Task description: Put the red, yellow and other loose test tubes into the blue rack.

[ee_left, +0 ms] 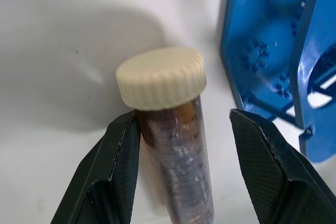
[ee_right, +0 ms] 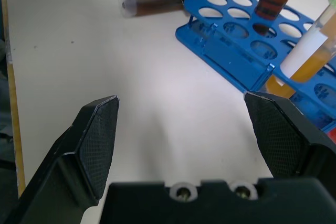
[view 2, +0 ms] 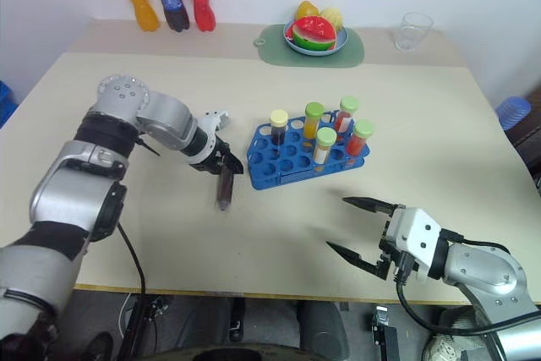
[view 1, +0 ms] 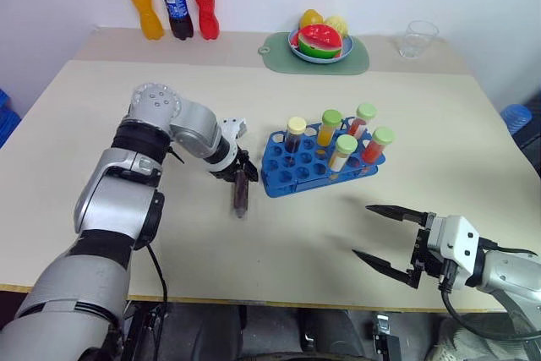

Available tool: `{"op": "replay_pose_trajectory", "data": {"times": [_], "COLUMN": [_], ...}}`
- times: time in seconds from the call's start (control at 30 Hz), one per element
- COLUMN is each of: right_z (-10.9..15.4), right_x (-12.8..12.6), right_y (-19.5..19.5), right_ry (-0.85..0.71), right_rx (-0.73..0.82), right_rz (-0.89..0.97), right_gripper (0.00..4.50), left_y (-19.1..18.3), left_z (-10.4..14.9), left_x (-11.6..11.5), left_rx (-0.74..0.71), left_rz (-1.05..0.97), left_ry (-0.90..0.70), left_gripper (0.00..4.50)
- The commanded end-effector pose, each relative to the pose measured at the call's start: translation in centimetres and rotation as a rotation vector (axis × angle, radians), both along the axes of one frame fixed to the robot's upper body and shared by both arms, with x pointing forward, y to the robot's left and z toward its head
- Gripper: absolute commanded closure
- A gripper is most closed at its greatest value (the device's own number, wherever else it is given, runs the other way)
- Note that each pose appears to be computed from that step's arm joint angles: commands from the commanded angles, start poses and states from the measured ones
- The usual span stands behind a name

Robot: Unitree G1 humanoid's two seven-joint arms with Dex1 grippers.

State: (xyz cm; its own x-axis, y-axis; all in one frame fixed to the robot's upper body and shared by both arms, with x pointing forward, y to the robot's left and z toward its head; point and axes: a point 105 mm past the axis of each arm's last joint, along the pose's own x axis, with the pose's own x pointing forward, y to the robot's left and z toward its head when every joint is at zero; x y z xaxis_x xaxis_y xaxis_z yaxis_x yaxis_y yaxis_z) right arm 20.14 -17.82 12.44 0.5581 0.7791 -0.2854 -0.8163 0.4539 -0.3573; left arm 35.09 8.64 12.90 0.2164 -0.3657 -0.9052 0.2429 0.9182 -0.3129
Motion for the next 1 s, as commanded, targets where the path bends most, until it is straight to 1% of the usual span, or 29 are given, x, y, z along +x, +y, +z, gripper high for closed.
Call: {"op": "replay_pose_trajectory", "data": {"times": [0.03, 0.13, 0.17, 0.23, 0.3, 0.33, 0.53, 0.67, 0.73, 0.77, 0.83, 0.87, 0.9, 0.93, 0.97, 1.0], "right_z": [1.0, 1.0, 1.0, 1.1, 1.1, 1.1, 0.9, 0.9, 0.9, 0.9, 1.0, 0.9, 0.9, 0.9, 0.8, 0.7], "right_x": [-0.3, -0.5, -0.5, -0.5, -0.5, -0.5, -0.4, 0.0, 0.2, 0.3, 0.7, 0.8, 0.9, 0.9, 1.0, 1.2], "right_y": [0.6, 0.5, 0.5, 0.5, 0.5, 0.4, 0.3, 0.2, 0.1, 0.2, 0.3, 0.4, 0.4, 0.4, 0.6, 0.7], "right_ry": [-0.041, -0.039, -0.039, -0.041, -0.042, -0.041, -0.035, -0.033, -0.034, -0.036, -0.039, -0.041, -0.042, -0.042, -0.044, -0.046], "right_rx": [0.011, 0.008, 0.009, 0.01, 0.008, 0.006, 0.001, 0.002, 0.002, 0.004, 0.012, 0.015, 0.016, 0.02, 0.028, 0.037], "right_rz": [0.005, -0.008, -0.012, -0.015, -0.02, -0.022, -0.022, -0.017, -0.014, -0.011, -0.009, -0.009, -0.008, -0.01, -0.012, -0.016], "right_gripper": [0.3, 0.3, 0.27, 0.26, 0.26, 0.26, 0.26, 0.26, 0.26, 0.26, 0.26, 0.26, 0.26, 0.26, 0.26, 0.26], "left_y": [-0.5, -0.9, -1.0, -1.0, -1.1, -1.0, -0.9, 0.2, 1.0, 1.5, 1.9, 1.5, 1.2, 1.0, 1.5, 2.0], "left_z": [-0.7, -1.3, -1.4, -1.6, -1.7, -1.6, -0.8, 0.5, 1.7, 2.5, 3.3, 4.5, 5.4, 6.8, 8.6, 10.6], "left_x": [0.0, -0.1, -0.2, -0.2, -0.2, -0.2, 0.1, -0.1, -0.6, -1.1, -3.5, -3.9, -4.1, -4.2, -3.7, -3.2], "left_rx": [0.042, 0.064, 0.066, 0.075, 0.078, 0.08, 0.039, -0.096, -0.172, -0.215, -0.313, -0.399, -0.45, -0.551, -0.67, -0.761], "left_rz": [0.004, -0.002, -0.001, 0.005, 0.01, 0.018, 0.037, -0.007, -0.062, -0.094, -0.223, -0.282, -0.329, -0.351, -0.322, -0.32], "left_ry": [0.024, 0.046, 0.056, 0.065, 0.082, 0.087, 0.1, 0.03, -0.059, -0.119, -0.118, -0.221, -0.31, -0.385, -0.426, -0.513], "left_gripper": [1.76, 1.76, 2.02, 2.66, 3.57, 3.72, 3.72, 3.72, 3.72, 3.72, 3.72, 3.72, 3.72, 3.72, 3.72, 3.72]}}
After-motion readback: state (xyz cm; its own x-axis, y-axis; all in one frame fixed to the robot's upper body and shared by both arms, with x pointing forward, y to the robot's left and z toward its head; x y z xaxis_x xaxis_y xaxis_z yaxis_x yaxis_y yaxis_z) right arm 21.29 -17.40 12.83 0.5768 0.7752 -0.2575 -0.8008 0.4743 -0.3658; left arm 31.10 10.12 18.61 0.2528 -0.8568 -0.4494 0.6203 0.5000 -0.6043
